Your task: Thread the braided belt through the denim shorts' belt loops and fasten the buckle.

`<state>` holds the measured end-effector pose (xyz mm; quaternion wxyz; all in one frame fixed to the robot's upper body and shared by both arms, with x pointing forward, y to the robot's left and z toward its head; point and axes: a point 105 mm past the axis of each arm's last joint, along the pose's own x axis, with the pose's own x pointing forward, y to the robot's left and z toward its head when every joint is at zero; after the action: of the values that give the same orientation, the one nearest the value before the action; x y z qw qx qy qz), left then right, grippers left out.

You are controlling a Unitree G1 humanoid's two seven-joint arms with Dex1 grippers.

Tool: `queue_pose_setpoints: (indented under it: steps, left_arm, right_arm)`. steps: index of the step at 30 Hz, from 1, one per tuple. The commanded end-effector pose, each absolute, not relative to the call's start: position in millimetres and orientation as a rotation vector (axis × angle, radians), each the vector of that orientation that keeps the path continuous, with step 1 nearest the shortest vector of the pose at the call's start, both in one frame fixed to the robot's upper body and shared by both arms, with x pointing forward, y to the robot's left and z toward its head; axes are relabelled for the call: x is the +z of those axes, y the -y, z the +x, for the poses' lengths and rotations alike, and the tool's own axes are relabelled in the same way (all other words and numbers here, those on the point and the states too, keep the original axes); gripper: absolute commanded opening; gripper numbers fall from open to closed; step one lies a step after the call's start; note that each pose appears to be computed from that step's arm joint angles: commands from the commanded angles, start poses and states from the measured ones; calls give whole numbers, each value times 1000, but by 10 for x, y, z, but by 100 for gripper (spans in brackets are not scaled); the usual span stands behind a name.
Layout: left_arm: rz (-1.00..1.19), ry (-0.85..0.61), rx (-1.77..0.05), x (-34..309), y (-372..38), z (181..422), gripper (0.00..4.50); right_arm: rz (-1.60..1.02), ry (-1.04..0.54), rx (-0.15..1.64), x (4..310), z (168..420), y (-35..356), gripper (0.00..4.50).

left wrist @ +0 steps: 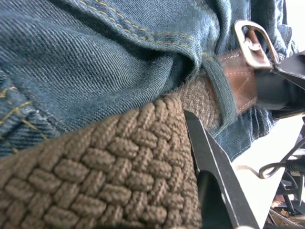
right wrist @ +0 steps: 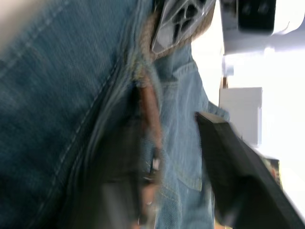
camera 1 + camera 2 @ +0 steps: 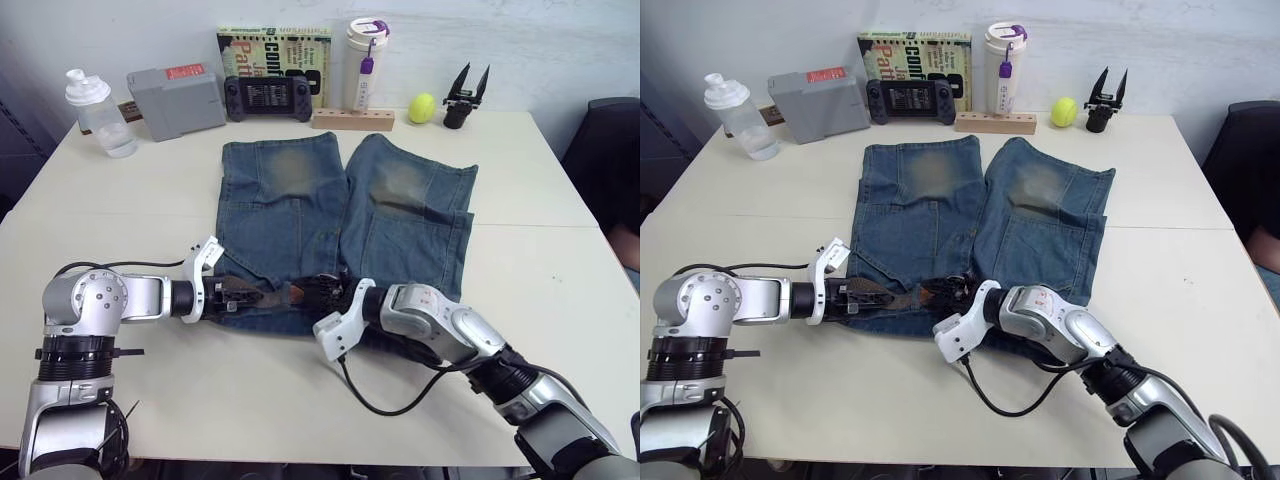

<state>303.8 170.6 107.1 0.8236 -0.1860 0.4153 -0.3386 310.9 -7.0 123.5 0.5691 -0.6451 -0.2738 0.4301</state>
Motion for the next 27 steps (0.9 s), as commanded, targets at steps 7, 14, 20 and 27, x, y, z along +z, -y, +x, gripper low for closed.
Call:
queue_pose_setpoints:
  steps: [7,14,20,27]
  left_arm:
    - [-379,-1002,-631,763,-1796,2973,0]
    - [-380,-996,-631,766,-1796,2993,0]
    - [-381,-996,-634,764,-1791,2991,0]
    - [-383,-990,-642,779,-1768,2999,0]
  right_arm:
    - [-1485,700,957,1420,3029,23,4]
    - [-1358,602,1033,1432,3003,140,34]
    - [-1523,647,1078,1468,2956,250,272]
    - [-1588,677,1099,1390,2965,243,309]
